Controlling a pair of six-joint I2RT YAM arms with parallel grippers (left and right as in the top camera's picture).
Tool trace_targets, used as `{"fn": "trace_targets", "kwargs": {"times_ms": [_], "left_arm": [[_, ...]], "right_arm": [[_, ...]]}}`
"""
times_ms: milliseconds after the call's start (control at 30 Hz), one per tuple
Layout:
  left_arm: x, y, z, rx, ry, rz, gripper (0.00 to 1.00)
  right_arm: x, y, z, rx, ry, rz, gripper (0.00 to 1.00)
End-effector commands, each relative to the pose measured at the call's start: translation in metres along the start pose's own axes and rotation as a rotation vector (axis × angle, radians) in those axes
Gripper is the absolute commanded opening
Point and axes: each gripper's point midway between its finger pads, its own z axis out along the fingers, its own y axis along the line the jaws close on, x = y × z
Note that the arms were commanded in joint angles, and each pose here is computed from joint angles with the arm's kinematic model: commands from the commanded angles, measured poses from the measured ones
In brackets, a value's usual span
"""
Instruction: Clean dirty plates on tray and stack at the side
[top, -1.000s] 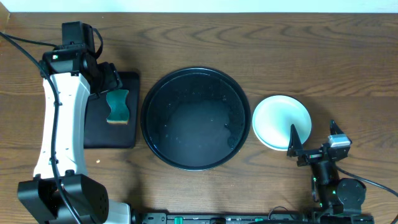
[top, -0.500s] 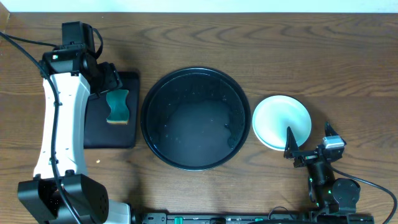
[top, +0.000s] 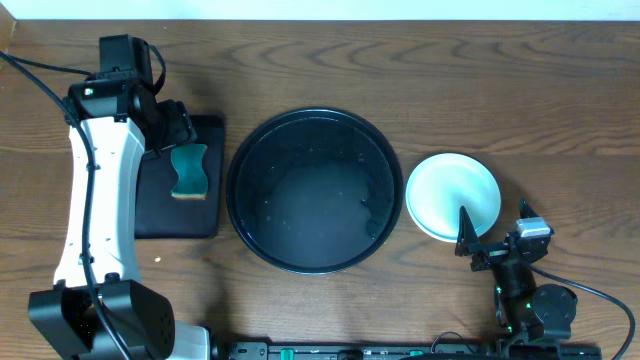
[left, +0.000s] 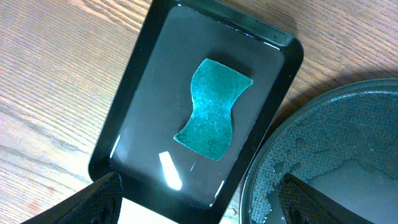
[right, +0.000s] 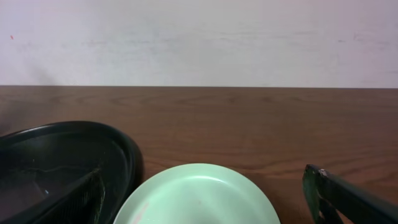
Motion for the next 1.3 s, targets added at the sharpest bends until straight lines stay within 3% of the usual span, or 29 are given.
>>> {"fn": "trace_targets", "kwargs": {"times_ms": [0,833,1067,1267], "left_arm": [[-0.001,0.002,0.001,-0.004,0.003,-0.014,0.81],[-0.002,0.002,-0.008,0.002,-0.023,-0.013,0.80],[-0.023,-0.003,-0.055,0.091,-0.311,-0.037,0.80],[0.002,-0.013,-0.086,0.213,-0.601,-0.026,0.80]], "right_arm": [[0.000,0.003,0.000,-0.014,-0.001,-0.007,0.99],[0.000,0.003,0.000,-0.014,-0.001,-0.007,0.99],[0.000,0.003,0.000,-0.015,-0.001,-0.007,0.99],[0.000,0.003,0.000,-0.014,-0.001,-0.007,0.99]]}}
